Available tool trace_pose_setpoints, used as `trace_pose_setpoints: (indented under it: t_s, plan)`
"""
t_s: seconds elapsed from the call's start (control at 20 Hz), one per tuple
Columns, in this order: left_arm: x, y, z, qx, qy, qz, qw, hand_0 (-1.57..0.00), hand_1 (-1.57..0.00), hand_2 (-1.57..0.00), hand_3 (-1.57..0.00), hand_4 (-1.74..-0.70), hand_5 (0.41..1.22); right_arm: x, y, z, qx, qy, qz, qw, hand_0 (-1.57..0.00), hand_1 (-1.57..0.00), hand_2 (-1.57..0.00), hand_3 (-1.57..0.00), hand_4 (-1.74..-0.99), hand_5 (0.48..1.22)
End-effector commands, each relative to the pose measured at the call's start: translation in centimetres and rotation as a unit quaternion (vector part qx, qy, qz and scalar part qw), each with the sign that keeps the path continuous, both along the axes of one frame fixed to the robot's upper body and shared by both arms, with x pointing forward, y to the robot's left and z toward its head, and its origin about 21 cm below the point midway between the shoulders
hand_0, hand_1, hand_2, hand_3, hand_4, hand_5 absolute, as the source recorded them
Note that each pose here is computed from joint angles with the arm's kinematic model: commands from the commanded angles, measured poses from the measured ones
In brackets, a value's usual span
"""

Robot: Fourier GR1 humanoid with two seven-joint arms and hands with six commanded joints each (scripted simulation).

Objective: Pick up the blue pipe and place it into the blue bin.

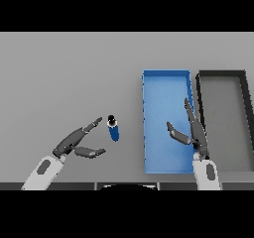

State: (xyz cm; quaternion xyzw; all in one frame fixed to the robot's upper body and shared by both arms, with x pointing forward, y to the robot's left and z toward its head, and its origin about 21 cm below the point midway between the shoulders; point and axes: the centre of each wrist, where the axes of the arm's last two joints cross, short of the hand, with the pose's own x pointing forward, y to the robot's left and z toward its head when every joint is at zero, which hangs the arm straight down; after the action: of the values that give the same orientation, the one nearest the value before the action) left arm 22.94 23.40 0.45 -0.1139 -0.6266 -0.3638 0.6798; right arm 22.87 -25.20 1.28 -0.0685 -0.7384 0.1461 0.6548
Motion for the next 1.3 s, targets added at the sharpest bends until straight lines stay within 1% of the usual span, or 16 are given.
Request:
trace_pose_setpoints:
  t_s: [0.0, 0.05, 0.1, 0.25, 0.35, 0.45, 0.55, 0.65, 0.7, 0.8, 0.9, 0.95, 1.0, 1.1, 1.15, 1.25]
  plan:
    - [0.2, -0.8, -0.1, -0.006, -0.002, -0.006, 1.0, 0.0, 0.0, 0.0, 0.0, -1.15, 0.452, 0.3, 0.2, 0.1, 0.002, 0.001, 0.0, 1.0, 0.0, 0.0, 0.0, 0.0, -1.218, 0.627]
    - [0.9, -1.5, -0.2, -0.006, -0.007, -0.005, 1.0, 0.0, 0.0, 0.0, 0.0, -1.15, 0.456, 0.4, -0.2, 0.1, -0.002, 0.004, -0.004, 1.0, 0.0, 0.0, 0.0, 0.0, -1.217, 0.626]
    - [0.8, -1.8, -0.8, -0.011, -0.006, -0.008, 1.0, 0.0, 0.0, 0.0, 0.0, -1.15, 0.459, 0.3, -0.3, 0.1, 0.0, 0.005, -0.004, 1.0, 0.0, 0.0, 0.0, 0.0, -1.214, 0.624]
    - [2.1, -3.8, -1.1, -0.028, -0.007, -0.004, 1.0, 0.0, 0.0, 0.0, 0.0, -1.15, 0.46, 0.0, -0.6, 0.4, -0.003, 0.005, -0.007, 1.0, 0.0, 0.0, 0.0, 0.0, -1.202, 0.621]
    - [2.3, -4.9, -1.8, -0.035, -0.01, -0.009, 0.999, 0.0, 0.0, 0.0, 0.0, -1.13, 0.459, -0.5, -0.6, 0.0, 0.0, 0.006, -0.005, 1.0, 0.0, 0.0, 0.0, 0.0, -1.21, 0.631]
    - [2.9, -5.8, -2.4, -0.016, -0.009, -0.008, 1.0, 0.0, 0.0, 0.0, 0.0, -1.1, 0.448, 0.1, -0.9, 0.5, 0.001, -0.001, -0.007, 1.0, 0.0, 0.0, 0.0, 0.0, -1.215, 0.637]
    - [3.6, -6.4, -2.5, 0.001, -0.012, -0.002, 1.0, 0.0, 0.0, 0.0, 0.0, -1.06, 0.425, 0.1, -0.7, 0.3, 0.0, 0.001, -0.005, 1.0, 0.0, 0.0, 0.0, 0.0, -1.222, 0.642]
    - [3.3, -7.1, -3.1, -0.013, -0.008, -0.01, 1.0, 0.0, 0.0, 0.0, 0.0, -1.06, 0.42, -0.1, -0.8, 0.2, -0.005, -0.002, -0.005, 1.0, 0.0, 0.0, 0.0, 0.0, -1.214, 0.645]
    - [3.4, -7.4, -3.4, -0.021, -0.004, -0.011, 1.0, 0.0, 0.0, 0.0, 0.0, -1.08, 0.428, 0.2, -1.0, 0.2, -0.009, -0.001, -0.009, 1.0, 0.0, 0.0, 0.0, 0.0, -1.207, 0.646]
    - [3.4, -8.4, -3.7, -0.041, -0.007, -0.017, 0.999, 0.0, 0.0, 0.0, 0.0, -1.11, 0.463, -0.2, -0.6, -0.1, -0.005, -0.003, -0.004, 1.0, 0.0, 0.0, 0.0, 0.0, -1.207, 0.65]
    - [3.2, -9.0, -3.8, -0.074, 0.002, -0.011, 0.997, 0.0, -0.04, -0.15, -0.12, -1.19, 0.55, -0.4, -0.8, -0.2, -0.005, -0.006, -0.006, 1.0, 0.0, 0.0, 0.0, 0.0, -1.213, 0.655]
    - [3.3, -9.3, -3.9, -0.086, 0.006, -0.005, 0.996, -0.01, -0.16, -0.31, -0.28, -1.24, 0.613, -0.2, -0.8, 0.0, -0.005, -0.009, -0.006, 1.0, 0.0, 0.0, 0.0, 0.0, -1.217, 0.655]
    - [3.6, -9.3, -3.9, -0.104, 0.012, -0.001, 0.995, -0.12, -0.32, -0.49, -0.53, -1.28, 0.735, -0.2, -0.9, -0.1, -0.007, -0.006, -0.008, 1.0, 0.0, 0.0, 0.0, 0.0, -1.22, 0.656]
    - [3.3, -9.6, -3.9, -0.115, 0.012, 0.006, 0.993, -0.6, -0.75, -0.87, -0.91, -1.44, 0.91, -0.4, -0.9, -0.1, -0.009, -0.003, -0.011, 1.0, 0.0, 0.0, 0.0, 0.0, -1.219, 0.657]
    - [3.2, -9.6, -3.8, -0.115, 0.019, 0.002, 0.993, -0.8, -0.92, -1.01, -1.03, -1.5, 0.972, -0.4, -0.9, -0.1, -0.003, -0.002, -0.008, 1.0, 0.0, 0.0, 0.0, 0.0, -1.224, 0.658]
    - [3.1, -10.4, -3.9, -0.118, 0.01, -0.007, 0.993, -1.07, -1.15, -1.21, -1.19, -1.58, 1.062, -0.2, -0.7, -0.1, 0.004, 0.003, -0.006, 1.0, 0.0, 0.0, 0.0, 0.0, -1.233, 0.66]
